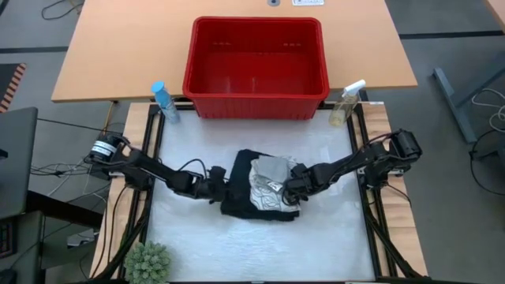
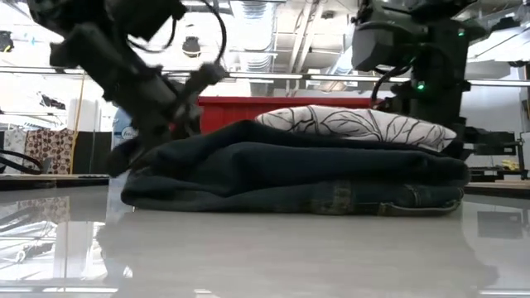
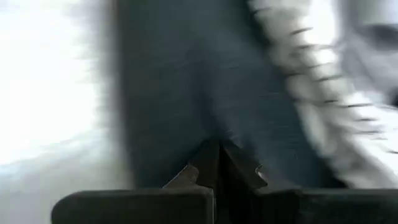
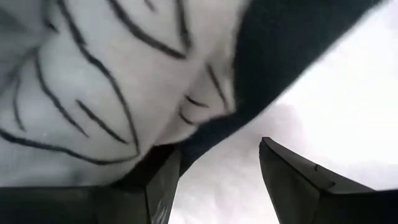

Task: Fold laundry
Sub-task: Put the stacked clothes into the red bin

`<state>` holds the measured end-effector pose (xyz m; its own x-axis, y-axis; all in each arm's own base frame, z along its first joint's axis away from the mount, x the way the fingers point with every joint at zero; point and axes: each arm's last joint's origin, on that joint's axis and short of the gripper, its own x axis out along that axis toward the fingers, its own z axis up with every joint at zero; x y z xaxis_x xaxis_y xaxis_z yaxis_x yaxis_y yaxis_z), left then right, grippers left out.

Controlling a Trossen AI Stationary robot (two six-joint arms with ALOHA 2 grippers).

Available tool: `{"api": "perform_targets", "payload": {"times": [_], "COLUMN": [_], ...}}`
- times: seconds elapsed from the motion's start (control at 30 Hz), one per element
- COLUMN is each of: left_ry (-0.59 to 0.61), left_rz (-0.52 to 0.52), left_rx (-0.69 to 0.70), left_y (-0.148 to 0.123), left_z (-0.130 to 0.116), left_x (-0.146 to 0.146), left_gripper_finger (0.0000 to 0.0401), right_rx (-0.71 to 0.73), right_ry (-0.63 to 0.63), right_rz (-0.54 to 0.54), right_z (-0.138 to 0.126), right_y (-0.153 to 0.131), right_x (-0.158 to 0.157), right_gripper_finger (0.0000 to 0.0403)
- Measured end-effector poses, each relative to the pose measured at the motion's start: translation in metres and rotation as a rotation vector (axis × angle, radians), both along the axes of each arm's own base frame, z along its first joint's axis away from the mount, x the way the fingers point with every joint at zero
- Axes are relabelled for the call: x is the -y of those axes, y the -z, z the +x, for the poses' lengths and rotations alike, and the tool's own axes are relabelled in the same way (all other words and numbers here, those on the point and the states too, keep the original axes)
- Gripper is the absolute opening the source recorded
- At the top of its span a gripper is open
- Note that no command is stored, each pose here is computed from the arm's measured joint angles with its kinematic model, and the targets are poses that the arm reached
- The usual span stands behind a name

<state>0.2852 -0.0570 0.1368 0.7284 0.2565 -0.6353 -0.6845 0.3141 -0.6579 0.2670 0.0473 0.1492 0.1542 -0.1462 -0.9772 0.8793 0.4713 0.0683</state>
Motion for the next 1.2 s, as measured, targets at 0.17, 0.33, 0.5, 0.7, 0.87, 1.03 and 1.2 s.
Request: {"api": "perform_targets", "payload": {"times": [0.17, 0.33, 0.5, 0.7, 0.87, 1.03, 1.2], "left_ry": [0.049, 0.122, 0.14, 0.158, 0.176, 0.179, 0.198], "left_rz": [0.038, 0.083, 0.061, -0.039, -0.117, -0.123, -0.134], "left_rx": [0.105, 0.021, -0.165, -0.204, -0.152, -0.195, -0.291], "left_y": [-0.037, -0.051, -0.049, -0.04, -0.025, -0.017, -0.016], "left_z": [-0.005, -0.021, -0.041, -0.035, -0.017, -0.016, -0.027], "left_x": [-0.007, -0.015, -0.027, -0.048, -0.06, -0.062, -0.061], "left_gripper_finger": [0.003, 0.0095, 0.0172, 0.0255, 0.0279, 0.0281, 0.0281], "right_rx": [-0.003, 0.004, 0.006, 0.029, 0.051, 0.05, 0.051], "right_ry": [-0.024, -0.029, -0.026, -0.028, -0.032, -0.033, -0.034], "right_rz": [-0.012, -0.018, -0.017, -0.012, 0.007, 0.012, 0.014], "right_z": [0.002, 0.003, 0.003, 0.005, 0.008, 0.008, 0.008], "right_y": [0.0, 0.0, 0.0, 0.0, -0.001, -0.001, -0.001], "right_x": [0.007, 0.01, 0.01, 0.01, 0.009, 0.009, 0.009], "right_gripper_finger": [0.0244, 0.0244, 0.0244, 0.0244, 0.0244, 0.0244, 0.0244]}}
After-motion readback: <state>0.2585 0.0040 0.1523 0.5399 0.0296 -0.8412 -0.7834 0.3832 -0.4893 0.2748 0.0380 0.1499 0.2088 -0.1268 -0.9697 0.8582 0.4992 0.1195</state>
